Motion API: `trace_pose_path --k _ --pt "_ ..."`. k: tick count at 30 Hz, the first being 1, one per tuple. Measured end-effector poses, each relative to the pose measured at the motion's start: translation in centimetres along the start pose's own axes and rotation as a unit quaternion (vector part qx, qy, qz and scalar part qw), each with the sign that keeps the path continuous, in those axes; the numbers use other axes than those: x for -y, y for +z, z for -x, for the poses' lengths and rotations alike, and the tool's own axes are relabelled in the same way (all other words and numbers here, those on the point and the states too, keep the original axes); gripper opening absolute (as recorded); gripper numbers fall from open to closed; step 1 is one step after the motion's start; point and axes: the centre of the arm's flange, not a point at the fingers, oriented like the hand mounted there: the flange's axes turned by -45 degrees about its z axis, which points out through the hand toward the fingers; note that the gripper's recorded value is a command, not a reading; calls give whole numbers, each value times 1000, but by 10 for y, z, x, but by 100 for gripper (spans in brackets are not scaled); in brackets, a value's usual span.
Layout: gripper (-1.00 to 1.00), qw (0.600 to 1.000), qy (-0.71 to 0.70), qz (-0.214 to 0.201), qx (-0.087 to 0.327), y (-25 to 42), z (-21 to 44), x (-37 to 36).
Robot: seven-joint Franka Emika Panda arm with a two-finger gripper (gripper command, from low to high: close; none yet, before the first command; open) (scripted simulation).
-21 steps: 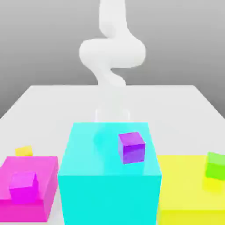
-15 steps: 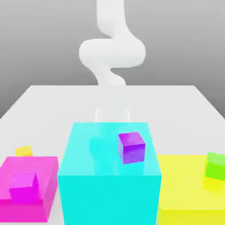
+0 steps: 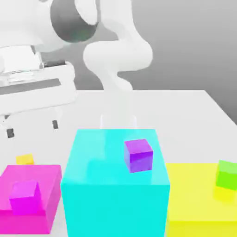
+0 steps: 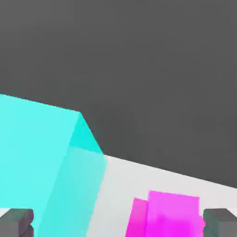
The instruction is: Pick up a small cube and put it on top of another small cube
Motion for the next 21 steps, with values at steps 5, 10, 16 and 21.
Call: trace_pose_path --k 5,10,16,21 --pt "0 999 -15 3 49 41 69 -29" --pt "0 994 -33 12 104 63 143 -48" --pt "0 984 -65 26 166 70 213 -58" --pt "0 982 -70 33 173 87 223 -64"
